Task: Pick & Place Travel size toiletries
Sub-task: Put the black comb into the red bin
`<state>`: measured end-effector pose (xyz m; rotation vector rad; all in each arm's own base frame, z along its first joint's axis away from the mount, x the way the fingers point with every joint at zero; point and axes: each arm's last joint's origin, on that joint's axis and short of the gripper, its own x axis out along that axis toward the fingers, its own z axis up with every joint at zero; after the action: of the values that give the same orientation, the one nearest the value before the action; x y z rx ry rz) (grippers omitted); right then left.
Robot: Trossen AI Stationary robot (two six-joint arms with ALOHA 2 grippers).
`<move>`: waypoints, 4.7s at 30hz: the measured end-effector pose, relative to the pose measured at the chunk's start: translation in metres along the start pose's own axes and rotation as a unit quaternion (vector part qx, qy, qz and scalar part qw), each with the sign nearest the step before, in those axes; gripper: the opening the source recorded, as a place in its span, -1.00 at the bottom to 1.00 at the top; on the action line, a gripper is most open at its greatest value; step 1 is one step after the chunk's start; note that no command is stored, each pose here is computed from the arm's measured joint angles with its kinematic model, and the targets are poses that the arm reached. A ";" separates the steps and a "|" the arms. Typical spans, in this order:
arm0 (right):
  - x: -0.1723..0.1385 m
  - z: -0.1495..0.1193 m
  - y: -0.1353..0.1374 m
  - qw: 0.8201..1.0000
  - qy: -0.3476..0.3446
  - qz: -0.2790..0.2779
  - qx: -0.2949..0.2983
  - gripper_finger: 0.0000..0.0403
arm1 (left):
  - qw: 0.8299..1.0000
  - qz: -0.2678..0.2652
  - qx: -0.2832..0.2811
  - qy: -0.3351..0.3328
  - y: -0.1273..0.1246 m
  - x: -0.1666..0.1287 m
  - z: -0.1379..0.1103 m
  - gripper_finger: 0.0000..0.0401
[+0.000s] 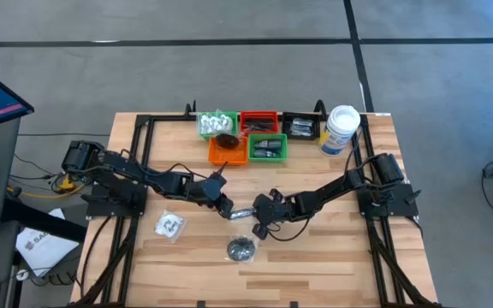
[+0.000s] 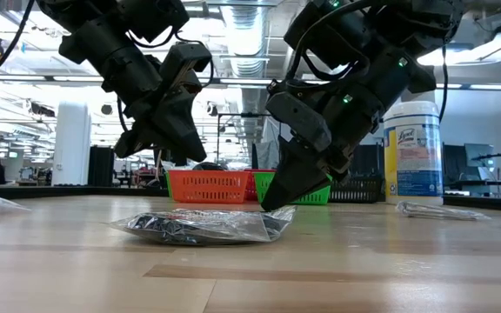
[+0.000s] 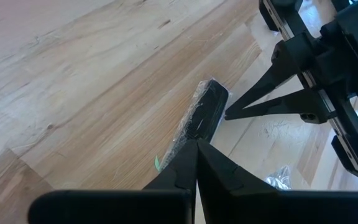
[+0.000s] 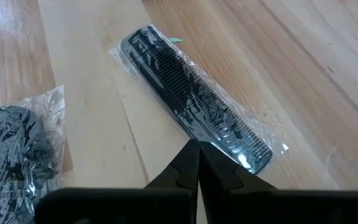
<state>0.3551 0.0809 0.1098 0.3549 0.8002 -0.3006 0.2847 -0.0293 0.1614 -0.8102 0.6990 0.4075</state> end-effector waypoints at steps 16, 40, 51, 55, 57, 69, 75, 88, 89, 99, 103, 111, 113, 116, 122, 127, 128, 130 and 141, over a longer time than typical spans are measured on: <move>0.001 0.003 -0.004 1.000 -0.005 -0.006 0.003 -1.00 | 1.000 0.000 -0.002 -0.001 0.000 0.000 0.000 -1.00; 0.011 0.001 -0.009 0.999 0.017 0.012 0.025 -1.00 | 0.996 -0.070 -0.040 0.037 0.000 0.002 0.003 -0.86; 0.005 0.005 -0.008 1.000 -0.008 -0.007 -0.001 -1.00 | 0.985 -0.091 -0.129 0.074 0.034 0.018 -0.017 -0.40; 0.005 0.007 -0.009 1.000 -0.013 -0.006 0.003 -1.00 | 0.984 -0.101 -0.128 0.067 0.033 0.017 -0.015 -0.32; 0.005 0.007 -0.009 1.000 -0.014 -0.006 0.003 -1.00 | 0.985 -0.097 -0.129 0.067 0.034 0.020 -0.016 -0.30; 0.020 0.003 -0.013 0.999 0.009 0.020 0.031 -1.00 | 0.982 -0.103 -0.139 0.073 0.041 0.038 -0.018 -0.22; 0.020 0.002 -0.013 0.999 0.011 0.020 0.032 -1.00 | 0.982 -0.114 -0.135 0.070 0.039 0.038 -0.017 -0.22; 0.021 0.000 -0.014 0.999 0.017 0.019 0.031 -1.00 | 0.981 -0.138 -0.123 0.051 0.035 0.038 -0.013 -0.22; 0.021 0.000 -0.014 0.999 0.018 0.018 0.031 -1.00 | 0.982 -0.136 -0.125 0.048 0.036 0.038 -0.012 -0.22; 0.012 0.006 -0.011 1.000 -0.006 0.012 -0.002 -1.00 | 0.982 -0.131 -0.129 0.041 0.039 0.038 -0.008 -0.22; 0.014 0.006 -0.013 1.000 -0.006 0.010 0.009 -1.00 | 0.982 -0.132 -0.128 0.045 0.039 0.038 -0.009 -0.22; 0.011 0.019 -0.008 0.999 -0.029 0.015 -0.014 -1.00 | 0.982 -0.133 -0.127 0.048 0.039 0.038 -0.009 -0.22; 0.010 0.024 -0.005 0.999 -0.032 0.016 -0.026 -1.00 | 0.982 -0.134 -0.127 0.049 0.039 0.038 -0.009 -0.22; 0.009 0.026 -0.005 0.999 -0.031 0.014 -0.033 -1.00 | 0.982 -0.134 -0.127 0.049 0.039 0.038 -0.009 -0.22; 0.016 0.019 -0.011 0.999 -0.006 0.001 -0.033 -1.00 | 0.982 -0.133 -0.127 0.049 0.039 0.038 -0.009 -0.22; 0.020 0.020 -0.012 1.000 -0.006 0.011 -0.020 -1.00 | 0.982 -0.133 -0.126 0.050 0.039 0.038 -0.009 -0.22; 0.020 0.020 -0.012 1.000 -0.005 0.012 -0.020 -1.00 | 0.982 -0.133 -0.127 0.050 0.039 0.038 -0.009 -0.22; 0.020 0.020 -0.012 1.000 -0.004 0.014 -0.020 -1.00 | 0.982 -0.132 -0.127 0.050 0.039 0.038 -0.010 -0.22; 0.024 0.017 -0.011 0.999 0.007 0.028 -0.014 -1.00 | 0.978 -0.142 -0.129 0.087 0.040 0.043 -0.014 -0.22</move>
<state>0.3777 0.0608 0.1008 0.3535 0.8051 -0.2346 0.2862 -0.0116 0.1032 -1.1866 0.6880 0.1711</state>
